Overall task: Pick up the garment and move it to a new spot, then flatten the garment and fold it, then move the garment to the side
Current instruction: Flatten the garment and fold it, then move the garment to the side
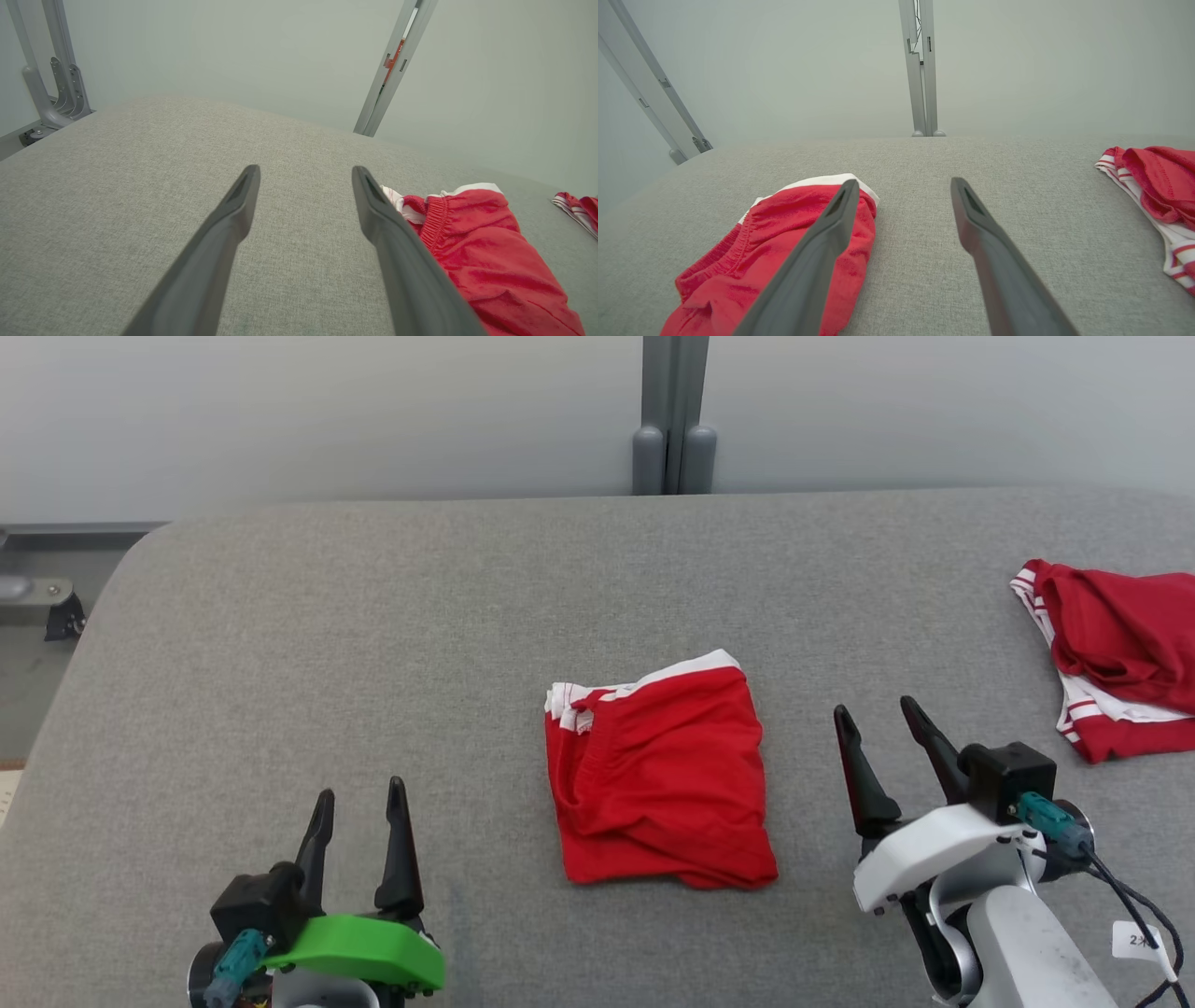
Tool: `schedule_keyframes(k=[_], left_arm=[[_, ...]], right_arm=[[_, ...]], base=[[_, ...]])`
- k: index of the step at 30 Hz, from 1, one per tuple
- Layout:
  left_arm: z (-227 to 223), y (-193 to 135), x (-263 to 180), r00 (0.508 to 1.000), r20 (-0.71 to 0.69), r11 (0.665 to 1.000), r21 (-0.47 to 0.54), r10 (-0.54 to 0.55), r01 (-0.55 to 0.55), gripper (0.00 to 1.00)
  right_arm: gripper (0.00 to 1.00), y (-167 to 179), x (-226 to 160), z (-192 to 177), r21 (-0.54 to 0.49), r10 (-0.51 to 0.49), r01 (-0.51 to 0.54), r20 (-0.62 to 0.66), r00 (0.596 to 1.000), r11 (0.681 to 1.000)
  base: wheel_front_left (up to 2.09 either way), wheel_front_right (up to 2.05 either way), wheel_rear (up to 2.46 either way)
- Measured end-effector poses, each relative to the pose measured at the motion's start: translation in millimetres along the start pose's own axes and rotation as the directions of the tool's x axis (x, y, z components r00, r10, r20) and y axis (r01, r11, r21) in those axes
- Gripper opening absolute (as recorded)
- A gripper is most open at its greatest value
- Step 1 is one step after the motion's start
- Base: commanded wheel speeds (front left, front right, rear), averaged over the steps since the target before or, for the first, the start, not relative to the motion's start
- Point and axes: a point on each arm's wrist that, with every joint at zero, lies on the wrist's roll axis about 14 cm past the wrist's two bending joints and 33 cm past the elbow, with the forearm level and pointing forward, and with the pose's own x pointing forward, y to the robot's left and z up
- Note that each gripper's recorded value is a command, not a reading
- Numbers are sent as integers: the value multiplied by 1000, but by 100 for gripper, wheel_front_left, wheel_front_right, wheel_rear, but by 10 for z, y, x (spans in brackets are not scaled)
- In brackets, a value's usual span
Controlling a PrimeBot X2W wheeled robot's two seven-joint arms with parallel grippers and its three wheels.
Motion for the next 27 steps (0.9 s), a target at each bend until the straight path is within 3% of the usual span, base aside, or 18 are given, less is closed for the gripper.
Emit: schedule_keyframes(k=[10,27], left_arm=[[-11,-51,-147,1000,1,1000,-9,-20,20,100],[16,-22,-187,1000,11,1000,1,-14,14,100]], right_arm=[[100,-61,-286,135,-2,-43,43,50,998,999],[100,-80,-370,148,48,-61,57,70,996,997]], base=[[0,0,0],[0,0,0]])
